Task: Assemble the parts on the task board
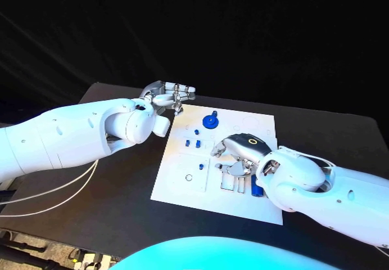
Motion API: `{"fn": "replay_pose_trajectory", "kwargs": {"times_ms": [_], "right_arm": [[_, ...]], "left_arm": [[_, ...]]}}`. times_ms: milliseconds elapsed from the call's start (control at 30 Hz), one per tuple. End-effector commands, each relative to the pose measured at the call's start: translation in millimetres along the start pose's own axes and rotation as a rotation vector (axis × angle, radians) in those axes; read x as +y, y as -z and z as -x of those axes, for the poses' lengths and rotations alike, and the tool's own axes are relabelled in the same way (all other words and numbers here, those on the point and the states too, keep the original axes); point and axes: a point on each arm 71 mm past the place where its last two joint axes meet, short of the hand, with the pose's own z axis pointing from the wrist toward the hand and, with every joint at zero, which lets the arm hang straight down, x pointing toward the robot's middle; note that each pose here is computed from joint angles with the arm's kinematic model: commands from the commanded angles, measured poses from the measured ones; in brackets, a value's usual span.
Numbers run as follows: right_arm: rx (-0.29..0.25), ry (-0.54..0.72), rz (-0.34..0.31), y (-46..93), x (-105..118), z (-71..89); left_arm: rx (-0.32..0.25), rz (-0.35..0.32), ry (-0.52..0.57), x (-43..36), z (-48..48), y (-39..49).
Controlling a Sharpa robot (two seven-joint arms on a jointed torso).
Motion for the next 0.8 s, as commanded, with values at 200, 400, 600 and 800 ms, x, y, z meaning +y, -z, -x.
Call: {"fn": "replay_pose_trajectory", "kwargs": {"times_ms": [200, 400, 600, 800], "right_arm": [[-0.046, 0.044, -0.089, 19.0, -37, 36.1], [-0.002, 0.064, -0.136, 24.3, -64, 46.1], [0.049, 0.068, -0.143, 23.6, -73, 43.5], [0.082, 0.077, -0.141, 19.7, -74, 39.1]], "left_arm": [[0.018, -0.002, 0.006, -0.6, -0.9, 0.2], [0.020, -0.002, 0.006, 0.2, -0.6, -0.8], [0.016, -0.002, 0.005, 1.2, -0.7, -3.0], [0.023, -0.002, 0.006, 1.3, -3.2, -2.9]]}}
